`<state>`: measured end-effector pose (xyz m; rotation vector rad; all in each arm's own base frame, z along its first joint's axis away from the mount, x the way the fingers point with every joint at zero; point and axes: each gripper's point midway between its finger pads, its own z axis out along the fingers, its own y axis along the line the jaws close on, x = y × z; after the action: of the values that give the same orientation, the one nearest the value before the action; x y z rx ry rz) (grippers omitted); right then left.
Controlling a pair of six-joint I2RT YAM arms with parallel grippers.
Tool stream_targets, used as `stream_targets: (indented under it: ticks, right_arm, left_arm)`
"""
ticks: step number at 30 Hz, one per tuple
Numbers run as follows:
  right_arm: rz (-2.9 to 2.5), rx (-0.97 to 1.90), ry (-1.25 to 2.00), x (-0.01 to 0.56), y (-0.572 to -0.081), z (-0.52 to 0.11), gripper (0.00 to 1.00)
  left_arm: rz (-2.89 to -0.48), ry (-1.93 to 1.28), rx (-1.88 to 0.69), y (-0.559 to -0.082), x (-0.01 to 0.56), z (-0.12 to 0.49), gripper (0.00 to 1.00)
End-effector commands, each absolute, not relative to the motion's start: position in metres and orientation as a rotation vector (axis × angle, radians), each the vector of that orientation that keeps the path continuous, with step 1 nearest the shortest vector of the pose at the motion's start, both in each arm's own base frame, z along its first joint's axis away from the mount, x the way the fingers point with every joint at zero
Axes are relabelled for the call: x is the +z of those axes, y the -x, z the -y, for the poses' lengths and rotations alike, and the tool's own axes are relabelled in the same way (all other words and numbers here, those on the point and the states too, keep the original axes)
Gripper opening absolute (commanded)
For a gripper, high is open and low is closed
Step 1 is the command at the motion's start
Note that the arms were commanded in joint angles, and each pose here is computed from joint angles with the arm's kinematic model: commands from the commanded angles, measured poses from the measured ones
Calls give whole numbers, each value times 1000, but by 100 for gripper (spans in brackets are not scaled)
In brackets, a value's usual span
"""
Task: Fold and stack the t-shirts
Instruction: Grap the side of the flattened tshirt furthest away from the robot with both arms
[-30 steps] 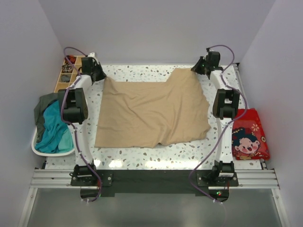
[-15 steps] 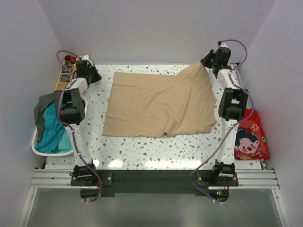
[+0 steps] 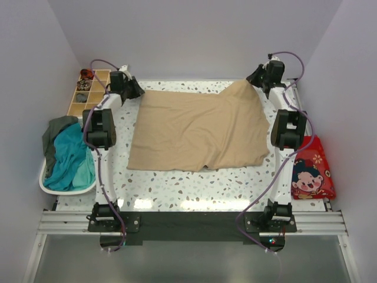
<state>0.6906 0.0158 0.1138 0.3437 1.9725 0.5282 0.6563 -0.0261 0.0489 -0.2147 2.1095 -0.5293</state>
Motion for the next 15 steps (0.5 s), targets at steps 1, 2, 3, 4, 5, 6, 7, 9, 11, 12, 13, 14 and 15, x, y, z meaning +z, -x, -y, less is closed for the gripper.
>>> stream_targets:
  ticks: [1, 2, 3, 4, 5, 6, 7, 9, 11, 12, 13, 14, 15]
  right_arm:
    - [-1955, 567, -315, 122, -691, -26, 0]
    - [-1957, 567, -316, 122, -691, -26, 0]
    - [-1958, 569, -317, 122, -691, -27, 0]
    - [-1958, 571, -312, 122, -691, -28, 0]
    - [-1961, 574, -311, 121, -691, -28, 0]
    - [-1961, 577, -309, 121, -691, -29, 0]
    - [-1963, 578, -309, 120, -690, -29, 0]
    - [-1964, 586, -305, 120, -690, -31, 0]
    - [-1970, 588, -306, 119, -689, -32, 0]
    - [-1970, 590, -305, 118, -690, -32, 0]
    - [-1972, 595, -304, 117, -689, -33, 0]
    - [-1971, 598, -301, 117, -690, -33, 0]
    - [-1980, 600, -304, 113, -689, -33, 0]
  left_arm:
    - [-2128, 115, -540, -661, 48, 60, 34]
    - [-2131, 112, -537, -661, 46, 62, 35]
    - [-2136, 111, -525, -661, 44, 62, 36]
    - [-2141, 100, -522, -661, 42, 64, 37]
    - [-2147, 102, -518, -660, 39, 64, 38]
    - [-2147, 104, -508, -662, 40, 63, 39]
    - [-2148, 107, -489, -662, 40, 60, 39]
    - [-2147, 124, -423, -664, 42, 50, 42]
    - [-2147, 85, -392, -663, 45, 63, 45]
    - [-2145, 87, -369, -664, 47, 61, 46]
    - [-2153, 84, -359, -664, 45, 62, 46]
    - [-2153, 85, -351, -665, 45, 62, 47]
    - [-2151, 88, -333, -666, 47, 61, 47]
